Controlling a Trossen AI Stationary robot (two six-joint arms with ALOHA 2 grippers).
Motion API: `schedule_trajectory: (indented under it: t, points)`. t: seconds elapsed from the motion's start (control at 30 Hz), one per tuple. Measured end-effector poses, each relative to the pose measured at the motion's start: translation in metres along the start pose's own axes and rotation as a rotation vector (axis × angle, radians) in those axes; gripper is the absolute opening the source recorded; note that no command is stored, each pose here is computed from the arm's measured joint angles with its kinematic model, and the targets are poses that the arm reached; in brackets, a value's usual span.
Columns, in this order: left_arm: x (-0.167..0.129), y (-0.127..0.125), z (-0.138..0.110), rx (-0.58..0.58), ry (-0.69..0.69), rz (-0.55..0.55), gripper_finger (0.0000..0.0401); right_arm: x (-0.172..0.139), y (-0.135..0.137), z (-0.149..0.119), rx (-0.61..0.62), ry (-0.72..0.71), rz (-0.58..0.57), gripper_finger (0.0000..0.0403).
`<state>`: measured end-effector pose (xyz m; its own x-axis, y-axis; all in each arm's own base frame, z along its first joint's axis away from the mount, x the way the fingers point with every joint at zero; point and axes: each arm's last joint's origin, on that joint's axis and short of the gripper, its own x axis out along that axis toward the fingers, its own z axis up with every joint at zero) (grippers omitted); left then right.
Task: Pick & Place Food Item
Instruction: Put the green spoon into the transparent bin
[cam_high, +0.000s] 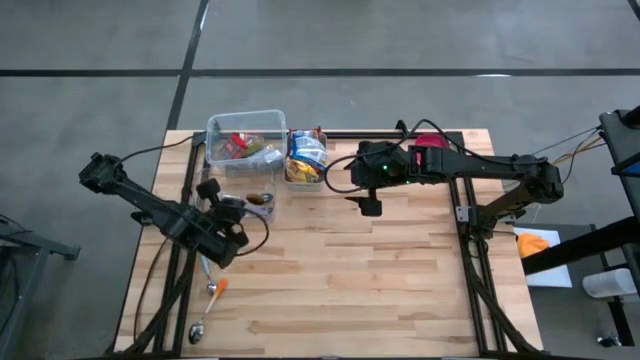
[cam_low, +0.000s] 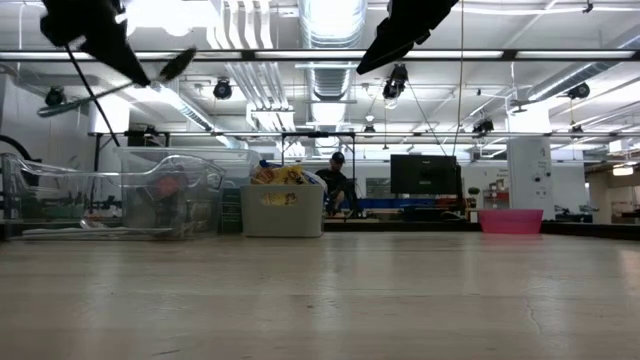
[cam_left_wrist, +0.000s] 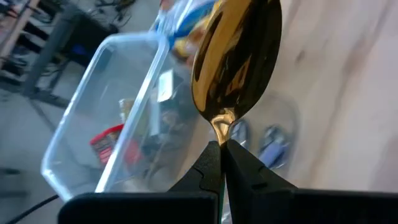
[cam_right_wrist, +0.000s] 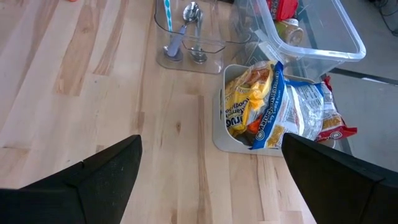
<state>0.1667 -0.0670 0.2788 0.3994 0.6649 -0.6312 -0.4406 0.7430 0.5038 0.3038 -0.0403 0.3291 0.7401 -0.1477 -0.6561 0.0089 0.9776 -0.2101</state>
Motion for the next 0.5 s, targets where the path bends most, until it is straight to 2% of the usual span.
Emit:
schedule_trajectory:
  t: [0.1, 0.23, 0.3, 0.43, 0.5]
  points:
    - [0.017, 0.003, -0.004, 0.054, 0.052, 0.052, 0.0003, 0.0, 0.0, 0.0, 0.0, 0.0, 0.0, 0.0384]
    - [0.042, 0.012, -0.001, 0.051, 0.136, 0.073, 0.0003, 0.0, 0.0, 0.0, 0.0, 0.0, 0.0, 0.0384]
    - [0.053, 0.018, 0.003, 0.04, 0.189, 0.025, 0.0003, 0.0, 0.0, 0.0, 0.0, 0.0, 0.0, 0.0384]
    - [0.077, 0.033, 0.011, -0.05, 0.326, -0.167, 0.0003, 0.0, 0.0, 0.0, 0.0, 0.0, 0.0, 0.0384]
    - [0.087, 0.042, 0.008, -0.056, 0.391, -0.228, 0.0003, 0.0, 0.0, 0.0, 0.0, 0.0, 0.0, 0.0384]
